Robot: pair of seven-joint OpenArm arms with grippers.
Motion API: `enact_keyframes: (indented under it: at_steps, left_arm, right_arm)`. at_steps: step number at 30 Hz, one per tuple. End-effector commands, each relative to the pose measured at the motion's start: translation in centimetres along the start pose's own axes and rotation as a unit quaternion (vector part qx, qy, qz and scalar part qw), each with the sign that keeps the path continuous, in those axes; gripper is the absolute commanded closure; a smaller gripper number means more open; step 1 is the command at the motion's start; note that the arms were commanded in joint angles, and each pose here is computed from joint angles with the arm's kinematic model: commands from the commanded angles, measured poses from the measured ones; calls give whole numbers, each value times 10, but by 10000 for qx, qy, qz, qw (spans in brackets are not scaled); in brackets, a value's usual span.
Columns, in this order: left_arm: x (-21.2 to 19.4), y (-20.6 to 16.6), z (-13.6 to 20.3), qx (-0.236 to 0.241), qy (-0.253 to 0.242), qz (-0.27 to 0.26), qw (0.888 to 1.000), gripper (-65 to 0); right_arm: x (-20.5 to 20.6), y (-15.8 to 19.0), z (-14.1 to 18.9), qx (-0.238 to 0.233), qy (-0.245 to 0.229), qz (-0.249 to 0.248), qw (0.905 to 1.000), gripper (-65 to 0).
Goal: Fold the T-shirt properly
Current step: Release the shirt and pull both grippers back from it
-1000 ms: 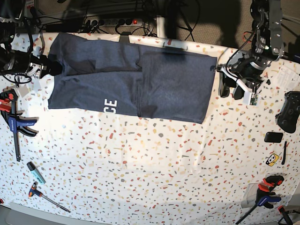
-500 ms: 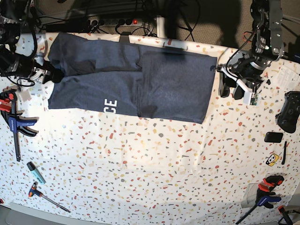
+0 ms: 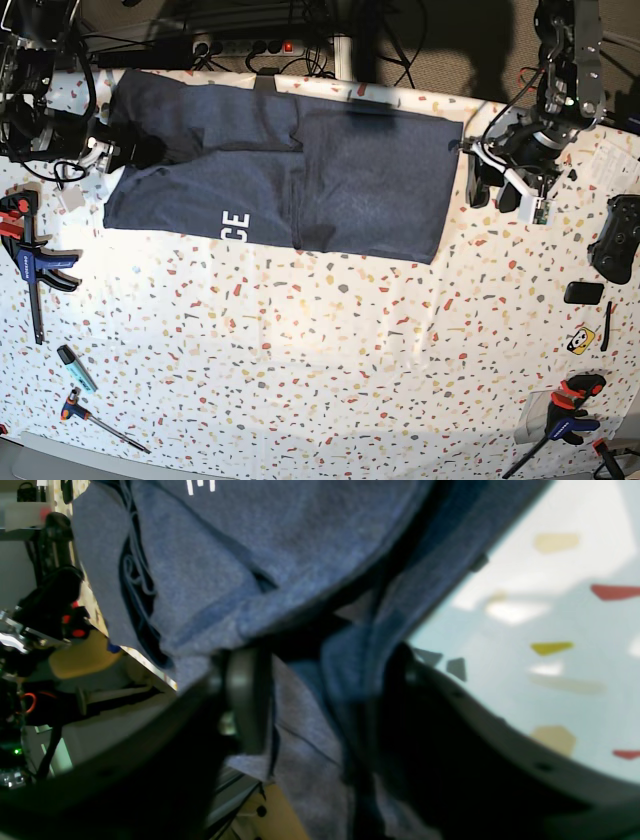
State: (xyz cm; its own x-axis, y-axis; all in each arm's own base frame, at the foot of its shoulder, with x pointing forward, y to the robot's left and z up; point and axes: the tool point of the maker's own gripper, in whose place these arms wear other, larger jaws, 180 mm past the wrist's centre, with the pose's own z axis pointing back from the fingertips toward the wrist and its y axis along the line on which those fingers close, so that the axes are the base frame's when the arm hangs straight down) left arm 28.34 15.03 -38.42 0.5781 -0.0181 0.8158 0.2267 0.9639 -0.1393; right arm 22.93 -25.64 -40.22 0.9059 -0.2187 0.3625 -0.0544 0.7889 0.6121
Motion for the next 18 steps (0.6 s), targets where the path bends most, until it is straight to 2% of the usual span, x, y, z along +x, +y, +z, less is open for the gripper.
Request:
enact_keyframes:
  at_steps: [1, 3, 7, 11, 14, 18]
  left_arm:
    - [15, 0, 2, -27, -248, -48, 9997, -273]
    - [15, 0, 2, -27, -249, -46, 9997, -273]
    - [14, 0, 2, -27, -214, -46, 9998, -273]
    - [14, 0, 2, -26, -212, -48, 9998, -273]
    - [14, 0, 2, -28, -213, -45, 9998, -273]
    - [14, 0, 2, -25, -207, -49, 9998, -273]
  right_arm:
    - [13, 2, 8, 32, -172, 105, 9998, -237]
    - [15, 3, 8, 34, -217, 105, 9997, -200]
    - [18, 4, 8, 85, -306, 95, 9995, -192]
    - [22, 10, 8, 243, -408, 62, 9989, -68]
    - [23, 9, 8, 208, -399, 84, 9990, 0]
    - [27, 10, 9, 219, -437, 108, 9987, 0]
